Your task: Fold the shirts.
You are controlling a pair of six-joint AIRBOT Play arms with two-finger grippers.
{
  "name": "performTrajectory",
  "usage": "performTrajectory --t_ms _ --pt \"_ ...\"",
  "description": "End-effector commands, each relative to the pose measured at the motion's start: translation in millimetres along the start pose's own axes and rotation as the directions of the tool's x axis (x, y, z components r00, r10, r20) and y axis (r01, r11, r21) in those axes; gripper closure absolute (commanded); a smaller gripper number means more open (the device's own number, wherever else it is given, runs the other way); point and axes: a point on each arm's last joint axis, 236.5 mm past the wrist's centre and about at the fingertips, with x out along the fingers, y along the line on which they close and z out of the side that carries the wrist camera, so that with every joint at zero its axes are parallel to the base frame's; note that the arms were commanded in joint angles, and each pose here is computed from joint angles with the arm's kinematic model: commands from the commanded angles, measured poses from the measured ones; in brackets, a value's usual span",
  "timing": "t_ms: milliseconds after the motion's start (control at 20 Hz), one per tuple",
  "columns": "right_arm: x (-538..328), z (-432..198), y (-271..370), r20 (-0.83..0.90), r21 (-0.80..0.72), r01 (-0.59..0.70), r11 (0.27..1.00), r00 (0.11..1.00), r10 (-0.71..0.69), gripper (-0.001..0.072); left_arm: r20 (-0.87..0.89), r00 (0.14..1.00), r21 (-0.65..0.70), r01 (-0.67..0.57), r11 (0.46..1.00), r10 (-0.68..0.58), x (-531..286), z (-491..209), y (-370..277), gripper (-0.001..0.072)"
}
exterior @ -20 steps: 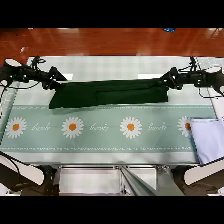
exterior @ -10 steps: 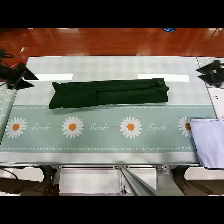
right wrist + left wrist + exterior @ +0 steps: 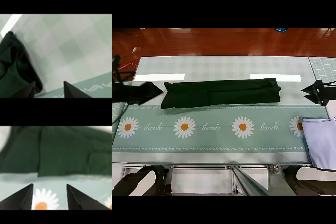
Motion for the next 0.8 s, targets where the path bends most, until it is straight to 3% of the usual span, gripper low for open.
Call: performTrajectory --t_ms 0,650,700,750 --pt "46 -20 20 -0.087 0.022 -0.079 0.997 0.993 0.08 0.0294 -0.061 0.998 0.061 0.022 0.998 -0.018 28 -41 -16 0.0199" --pt "148 -61 92 -0.276 -0.041 -0.173 0.984 0.949 0.155 0.0297 -0.108 0.994 0.039 0.01 0.999 -0.006 44 -47 -10 0.0199" --pt "152 -67 98 -0.282 -0.06 -0.174 0.983 0.948 0.151 0.0329 -0.108 0.994 0.039 0.01 0.999 -0.006 44 -47 -10 0.0199" --pt "154 -71 104 -0.29 -0.074 -0.18 0.981 0.945 0.152 0.0466 -0.108 0.994 0.039 0.01 0.999 -0.006 44 -47 -10 0.0199"
